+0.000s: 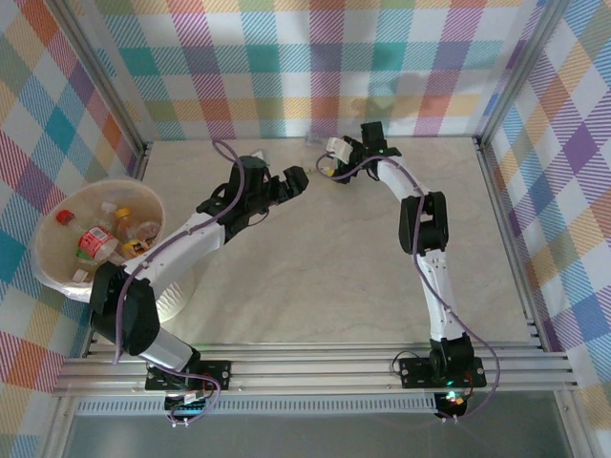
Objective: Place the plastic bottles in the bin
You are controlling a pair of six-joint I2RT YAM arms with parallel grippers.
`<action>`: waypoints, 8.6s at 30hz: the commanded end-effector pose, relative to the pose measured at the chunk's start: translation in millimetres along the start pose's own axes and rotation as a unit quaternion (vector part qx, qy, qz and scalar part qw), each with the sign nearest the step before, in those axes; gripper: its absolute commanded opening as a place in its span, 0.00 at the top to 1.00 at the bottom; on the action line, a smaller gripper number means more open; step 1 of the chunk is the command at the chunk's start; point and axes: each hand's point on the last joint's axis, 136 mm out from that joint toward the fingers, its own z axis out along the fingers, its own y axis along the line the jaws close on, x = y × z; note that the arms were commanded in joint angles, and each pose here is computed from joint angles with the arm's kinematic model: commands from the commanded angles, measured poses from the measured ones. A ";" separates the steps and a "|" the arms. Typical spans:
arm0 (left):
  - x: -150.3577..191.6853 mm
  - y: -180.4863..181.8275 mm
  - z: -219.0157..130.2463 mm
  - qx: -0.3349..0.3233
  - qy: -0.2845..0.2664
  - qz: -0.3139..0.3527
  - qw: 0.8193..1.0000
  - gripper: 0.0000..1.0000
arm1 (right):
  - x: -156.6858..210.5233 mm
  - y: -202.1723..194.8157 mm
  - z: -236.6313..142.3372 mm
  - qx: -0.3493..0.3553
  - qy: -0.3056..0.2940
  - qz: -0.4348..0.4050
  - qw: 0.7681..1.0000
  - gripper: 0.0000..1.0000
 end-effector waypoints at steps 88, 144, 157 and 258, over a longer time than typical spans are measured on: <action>64.1 -139.7 -7.4 0.334 0.054 -0.014 0.941 0.51 | -152.1 233.6 -306.8 -0.215 -0.194 0.602 0.744 0.23; -146.4 51.5 -433.2 -0.460 -0.371 0.203 0.781 0.49 | -98.4 161.2 -311.4 0.079 -0.136 0.603 0.782 0.00; -107.7 111.3 -480.6 -0.482 -0.398 0.134 0.769 0.51 | -108.3 152.9 -304.9 0.062 -0.148 0.607 0.778 0.00; -56.9 8.6 -134.1 0.069 -0.134 0.098 0.984 0.00 | 22.6 -71.8 -0.1 0.132 -0.001 0.057 0.990 0.03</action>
